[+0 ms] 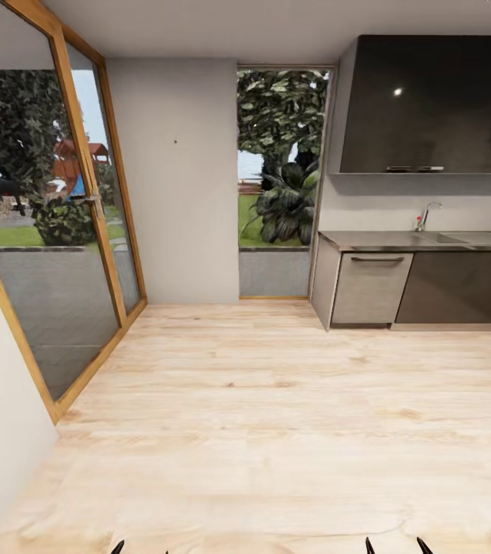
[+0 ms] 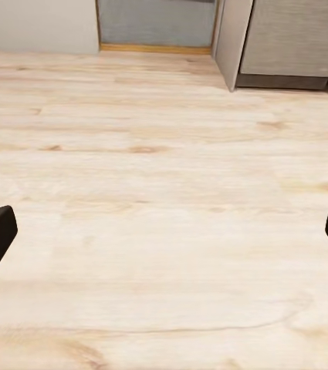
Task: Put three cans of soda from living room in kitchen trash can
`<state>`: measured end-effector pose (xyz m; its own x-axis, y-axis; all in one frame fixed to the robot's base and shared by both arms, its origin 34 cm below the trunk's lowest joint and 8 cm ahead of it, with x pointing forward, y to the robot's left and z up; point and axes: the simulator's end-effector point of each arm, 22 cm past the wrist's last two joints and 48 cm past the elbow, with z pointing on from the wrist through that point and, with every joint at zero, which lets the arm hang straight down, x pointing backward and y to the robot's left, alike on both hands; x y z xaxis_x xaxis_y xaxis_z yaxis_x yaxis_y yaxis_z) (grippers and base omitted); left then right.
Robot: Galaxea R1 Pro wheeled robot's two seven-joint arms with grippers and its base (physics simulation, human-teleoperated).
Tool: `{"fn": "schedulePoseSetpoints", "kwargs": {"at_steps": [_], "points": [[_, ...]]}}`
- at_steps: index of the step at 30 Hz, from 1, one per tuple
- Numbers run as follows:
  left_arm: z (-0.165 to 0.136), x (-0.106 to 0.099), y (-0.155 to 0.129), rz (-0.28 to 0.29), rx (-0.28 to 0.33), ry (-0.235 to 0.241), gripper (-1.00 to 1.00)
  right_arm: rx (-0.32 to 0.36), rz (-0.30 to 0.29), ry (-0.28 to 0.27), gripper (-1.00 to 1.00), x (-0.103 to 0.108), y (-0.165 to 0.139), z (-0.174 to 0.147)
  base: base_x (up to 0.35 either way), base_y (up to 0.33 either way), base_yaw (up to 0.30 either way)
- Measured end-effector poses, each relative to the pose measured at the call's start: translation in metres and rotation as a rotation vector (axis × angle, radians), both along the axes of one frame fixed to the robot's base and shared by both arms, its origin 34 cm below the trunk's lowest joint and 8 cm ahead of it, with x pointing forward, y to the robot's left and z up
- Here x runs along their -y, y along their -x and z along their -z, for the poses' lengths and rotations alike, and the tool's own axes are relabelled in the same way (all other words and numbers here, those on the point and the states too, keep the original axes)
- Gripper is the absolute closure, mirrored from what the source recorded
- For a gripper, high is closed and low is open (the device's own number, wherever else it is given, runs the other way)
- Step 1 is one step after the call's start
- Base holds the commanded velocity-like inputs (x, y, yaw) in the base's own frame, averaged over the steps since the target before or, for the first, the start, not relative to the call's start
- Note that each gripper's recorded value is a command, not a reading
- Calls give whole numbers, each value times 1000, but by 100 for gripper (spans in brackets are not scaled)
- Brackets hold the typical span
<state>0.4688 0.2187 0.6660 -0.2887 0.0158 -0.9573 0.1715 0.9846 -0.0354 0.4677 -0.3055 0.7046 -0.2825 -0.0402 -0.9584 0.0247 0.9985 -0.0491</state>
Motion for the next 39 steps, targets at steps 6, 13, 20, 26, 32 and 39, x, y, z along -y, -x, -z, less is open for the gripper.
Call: {"fn": "schedulePoseSetpoints", "kwargs": {"at_steps": [6, 13, 20, 26, 32, 39], "points": [[-1, 0, -1, -1, 3, 0, -100, 3, 3, 0, -100, 0, 0, -1, 0, 0, -152], [-2, 0, -1, 0, 7, -1, -100, 7, 3, 0, -100, 1, -1, -2, 0, 0, -216], [-4, 0, -2, 0, 11, -1, -100, 11, 3, 0, -100, 1, -1, -3, 0, 0, -229], [-5, 0, -2, 1, 16, -1, -100, 15, 3, 0, -100, 1, -2, -5, 0, 0, -232], [-6, 0, -3, 1, 20, -1, -100, 19, 3, 0, -100, 1, -2, -6, 0, 0, -232], [-7, 0, -3, 1, 23, -2, -100, 22, 3, 0, -100, 1, -2, -7, 0, 0, -158]]}}
